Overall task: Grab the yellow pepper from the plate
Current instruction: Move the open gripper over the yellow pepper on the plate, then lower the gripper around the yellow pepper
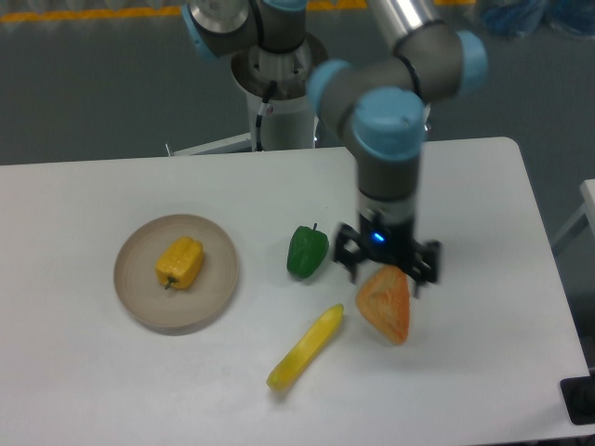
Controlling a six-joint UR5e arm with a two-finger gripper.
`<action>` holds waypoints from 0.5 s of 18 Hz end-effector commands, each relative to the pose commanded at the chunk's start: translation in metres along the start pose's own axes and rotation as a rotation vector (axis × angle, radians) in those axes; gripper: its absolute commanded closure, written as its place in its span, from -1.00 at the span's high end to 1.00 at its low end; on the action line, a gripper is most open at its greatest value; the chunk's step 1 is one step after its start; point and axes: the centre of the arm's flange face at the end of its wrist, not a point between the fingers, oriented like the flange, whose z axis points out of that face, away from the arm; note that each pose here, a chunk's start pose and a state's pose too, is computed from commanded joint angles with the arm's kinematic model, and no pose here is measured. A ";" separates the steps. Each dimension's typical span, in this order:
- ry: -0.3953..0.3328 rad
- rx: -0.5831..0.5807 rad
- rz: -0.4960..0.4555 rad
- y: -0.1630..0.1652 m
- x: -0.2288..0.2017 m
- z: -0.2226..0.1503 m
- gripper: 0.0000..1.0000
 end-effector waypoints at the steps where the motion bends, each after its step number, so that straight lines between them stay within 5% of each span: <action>1: 0.026 0.013 -0.013 0.002 0.015 0.000 1.00; 5: 0.109 -0.018 -0.003 -0.007 0.118 0.032 1.00; 9: 0.133 -0.039 0.030 -0.008 0.162 0.047 1.00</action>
